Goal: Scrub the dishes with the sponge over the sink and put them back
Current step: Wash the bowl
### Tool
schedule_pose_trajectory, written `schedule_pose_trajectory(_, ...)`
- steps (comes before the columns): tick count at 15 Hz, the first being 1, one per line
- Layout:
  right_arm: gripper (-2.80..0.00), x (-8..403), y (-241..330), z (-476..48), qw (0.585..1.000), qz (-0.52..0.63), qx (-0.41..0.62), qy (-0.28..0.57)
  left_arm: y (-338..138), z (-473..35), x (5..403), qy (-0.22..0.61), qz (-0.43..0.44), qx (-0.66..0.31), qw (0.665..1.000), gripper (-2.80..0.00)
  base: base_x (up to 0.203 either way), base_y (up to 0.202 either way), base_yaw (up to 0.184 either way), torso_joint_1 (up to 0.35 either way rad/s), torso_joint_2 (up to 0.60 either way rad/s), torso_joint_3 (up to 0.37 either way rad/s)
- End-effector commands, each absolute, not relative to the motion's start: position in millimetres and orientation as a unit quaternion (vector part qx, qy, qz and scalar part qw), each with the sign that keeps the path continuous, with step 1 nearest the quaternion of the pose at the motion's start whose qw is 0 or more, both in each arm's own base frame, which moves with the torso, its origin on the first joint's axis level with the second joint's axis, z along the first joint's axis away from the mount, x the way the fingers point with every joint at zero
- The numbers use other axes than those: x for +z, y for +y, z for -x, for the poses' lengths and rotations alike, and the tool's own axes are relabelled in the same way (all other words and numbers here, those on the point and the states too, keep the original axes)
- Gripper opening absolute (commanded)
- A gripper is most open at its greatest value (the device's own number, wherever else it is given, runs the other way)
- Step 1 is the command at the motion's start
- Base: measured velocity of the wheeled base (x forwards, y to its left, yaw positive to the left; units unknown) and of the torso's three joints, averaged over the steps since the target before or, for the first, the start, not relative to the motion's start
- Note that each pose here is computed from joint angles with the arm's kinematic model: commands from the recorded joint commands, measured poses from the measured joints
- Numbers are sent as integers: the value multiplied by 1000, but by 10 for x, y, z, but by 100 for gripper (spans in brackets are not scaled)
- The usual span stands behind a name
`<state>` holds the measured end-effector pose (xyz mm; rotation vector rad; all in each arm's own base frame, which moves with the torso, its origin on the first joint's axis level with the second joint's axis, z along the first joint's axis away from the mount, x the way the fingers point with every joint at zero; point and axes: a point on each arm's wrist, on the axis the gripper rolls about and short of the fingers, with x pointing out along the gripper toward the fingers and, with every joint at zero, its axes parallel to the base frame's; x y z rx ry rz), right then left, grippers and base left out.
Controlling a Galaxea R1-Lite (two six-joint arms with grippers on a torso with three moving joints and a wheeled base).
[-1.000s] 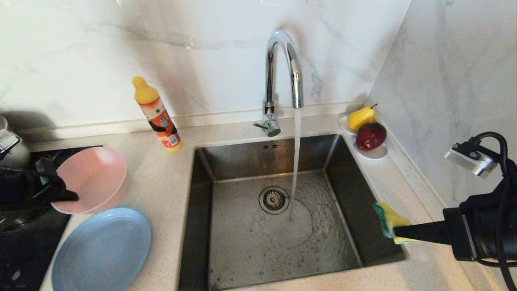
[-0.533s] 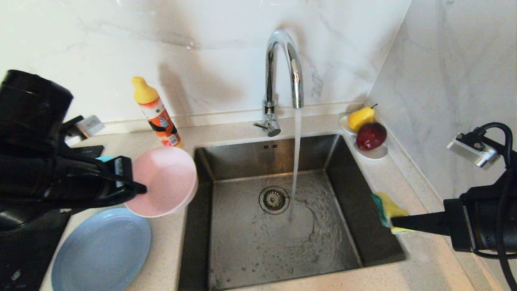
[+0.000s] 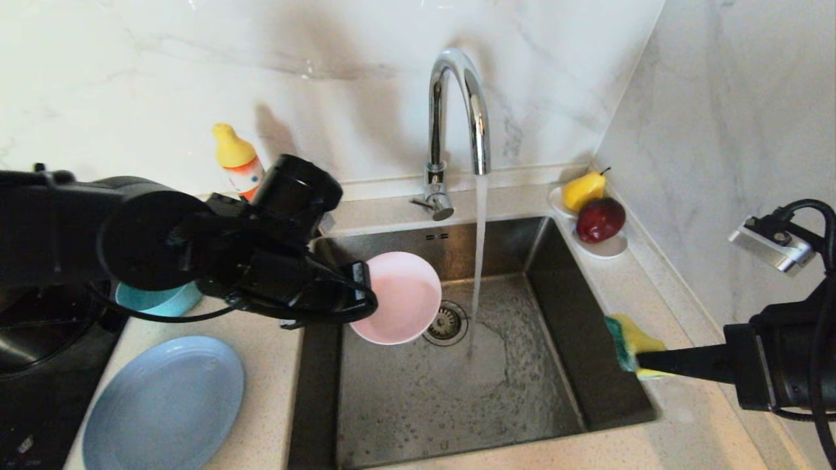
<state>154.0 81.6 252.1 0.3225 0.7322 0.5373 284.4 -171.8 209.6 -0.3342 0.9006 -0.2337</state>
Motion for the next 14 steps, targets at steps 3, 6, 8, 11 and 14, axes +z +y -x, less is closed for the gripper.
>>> schedule_pose_trajectory(3, -280, 2608, 728, -1381, 892, -161, 263, 329, -2207, -3202, 1731, 450, 178, -116, 867, -280, 0, 0, 0, 0, 0, 0)
schedule_pose_trajectory(6, -280, 2625, 706, -1335, 894, -163, 264, 324, -2442, -3315, 1684, 443, 189, -121, 868, -280, 0, 0, 0, 0, 0, 0)
schedule_pose_trajectory(8, -280, 2619, 696, -1321, 894, -162, 264, 323, -2535, -3392, 1646, 439, 190, -122, 870, -280, 0, 0, 0, 0, 0, 0)
schedule_pose_trajectory(11, -280, 2602, 685, -1295, 894, -162, 264, 324, -2598, -3477, 1594, 435, 194, -123, 870, -280, 0, 0, 0, 0, 0, 0)
schedule_pose_trajectory(14, -280, 2587, 681, -1290, 894, -162, 263, 326, -2678, -3585, 1554, 433, 218, -112, 867, -280, 0, 0, 0, 0, 0, 0)
